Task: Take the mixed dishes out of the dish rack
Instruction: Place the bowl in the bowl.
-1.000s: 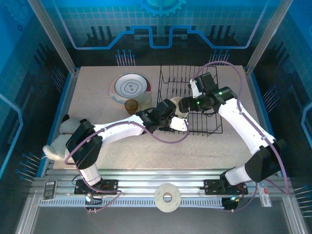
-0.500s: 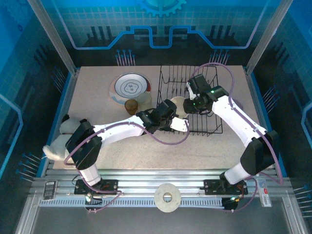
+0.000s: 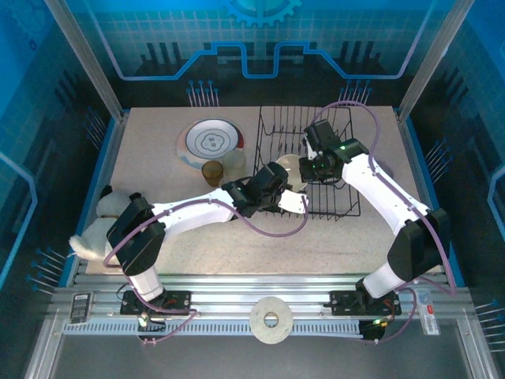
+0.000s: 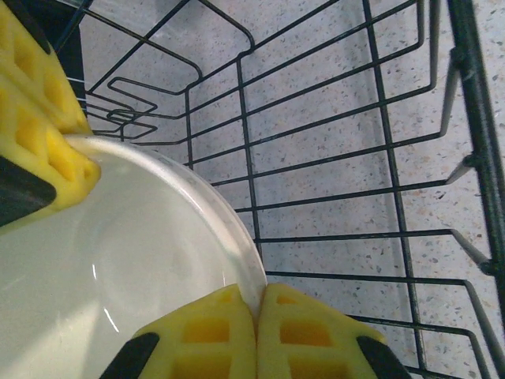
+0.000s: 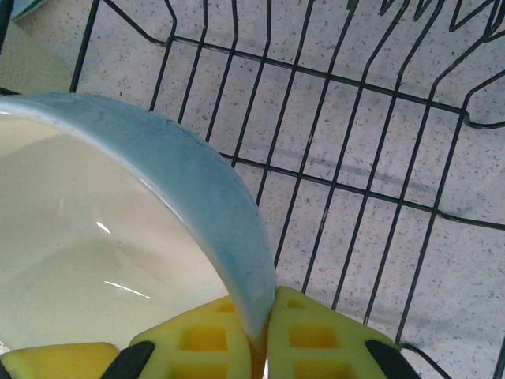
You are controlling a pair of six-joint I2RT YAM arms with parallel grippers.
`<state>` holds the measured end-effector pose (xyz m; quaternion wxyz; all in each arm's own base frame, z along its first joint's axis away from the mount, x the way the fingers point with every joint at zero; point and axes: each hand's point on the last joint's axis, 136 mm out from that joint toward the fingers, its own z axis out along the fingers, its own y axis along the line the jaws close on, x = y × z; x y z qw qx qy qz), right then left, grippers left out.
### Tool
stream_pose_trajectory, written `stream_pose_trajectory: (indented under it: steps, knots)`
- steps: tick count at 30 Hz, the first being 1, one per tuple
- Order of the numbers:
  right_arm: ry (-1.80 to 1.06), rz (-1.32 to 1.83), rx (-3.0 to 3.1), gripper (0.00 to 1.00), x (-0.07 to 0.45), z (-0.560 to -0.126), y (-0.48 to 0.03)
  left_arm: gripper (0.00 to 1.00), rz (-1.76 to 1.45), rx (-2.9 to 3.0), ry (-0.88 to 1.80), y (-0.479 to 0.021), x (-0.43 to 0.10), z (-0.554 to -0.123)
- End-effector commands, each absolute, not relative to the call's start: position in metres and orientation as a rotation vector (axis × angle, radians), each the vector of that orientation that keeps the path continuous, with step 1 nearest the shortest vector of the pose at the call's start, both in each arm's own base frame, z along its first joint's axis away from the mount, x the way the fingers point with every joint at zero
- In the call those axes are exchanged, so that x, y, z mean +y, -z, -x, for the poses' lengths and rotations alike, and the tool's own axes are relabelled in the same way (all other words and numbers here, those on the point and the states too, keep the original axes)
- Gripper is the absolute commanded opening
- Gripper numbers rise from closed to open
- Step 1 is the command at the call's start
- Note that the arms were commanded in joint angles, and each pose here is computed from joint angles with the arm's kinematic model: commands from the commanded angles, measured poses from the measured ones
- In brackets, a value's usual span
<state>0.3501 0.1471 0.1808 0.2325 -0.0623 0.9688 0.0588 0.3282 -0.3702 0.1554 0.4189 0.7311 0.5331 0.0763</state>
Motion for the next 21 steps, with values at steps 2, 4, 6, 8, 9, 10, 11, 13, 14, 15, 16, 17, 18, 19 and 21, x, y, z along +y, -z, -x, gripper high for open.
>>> stream_pose_trajectory:
  steps: [2,4,6,8,9,10,11,13,14,15,16,17,18,19,21]
  knots:
    - [-0.244,0.098,2.646,0.00,0.135,-0.352,-0.184,0.00,-1.746,1.251,-0.232,-0.192,-0.381,-0.338]
    - [-0.247,0.076,2.632,0.00,0.131,-0.354,-0.189,0.29,-1.728,1.259,-0.225,-0.198,-0.386,-0.341]
    - [-0.247,0.048,2.614,0.00,0.125,-0.358,-0.194,0.57,-1.712,1.254,-0.219,-0.203,-0.392,-0.343]
    - [-0.245,-0.010,2.594,0.00,0.115,-0.362,-0.197,0.81,-1.686,1.206,-0.237,-0.210,-0.400,-0.345]
    - [-0.245,-0.043,2.585,0.00,0.109,-0.365,-0.198,0.97,-1.673,1.173,-0.252,-0.213,-0.405,-0.346]
    - [-0.243,-0.080,2.575,0.00,0.102,-0.367,-0.200,0.99,-1.666,1.151,-0.269,-0.213,-0.410,-0.347]
    - [-0.242,-0.112,2.562,0.00,0.096,-0.370,-0.203,0.99,-1.657,1.146,-0.282,-0.216,-0.413,-0.348]
    - [-0.243,-0.198,2.529,0.00,0.080,-0.374,-0.209,0.99,-1.585,1.169,-0.277,-0.232,-0.419,-0.351]
    - [-0.249,-0.236,2.513,0.00,0.073,-0.374,-0.212,0.99,-1.529,1.195,-0.240,-0.243,-0.421,-0.350]
    - [-0.250,-0.285,2.489,0.00,0.064,-0.376,-0.217,0.99,-1.445,1.237,-0.173,-0.260,-0.419,-0.347]
    - [-0.245,-0.342,2.459,0.00,0.052,-0.377,-0.221,0.99,-1.346,1.292,-0.081,-0.277,-0.416,-0.343]
    - [-0.239,-0.396,2.435,0.00,0.041,-0.377,-0.224,0.99,-1.254,1.343,0.000,-0.292,-0.411,-0.339]
    - [-0.245,-0.473,2.402,0.00,0.026,-0.376,-0.227,0.99,-1.139,1.405,0.090,-0.306,-0.404,-0.335]
    - [-0.263,-0.558,2.369,0.00,0.010,-0.375,-0.229,0.99,-1.036,1.468,0.173,-0.316,-0.395,-0.331]
    - [-0.287,-0.699,2.302,0.00,-0.018,-0.371,-0.231,0.99,-0.902,1.565,0.288,-0.321,-0.378,-0.321]
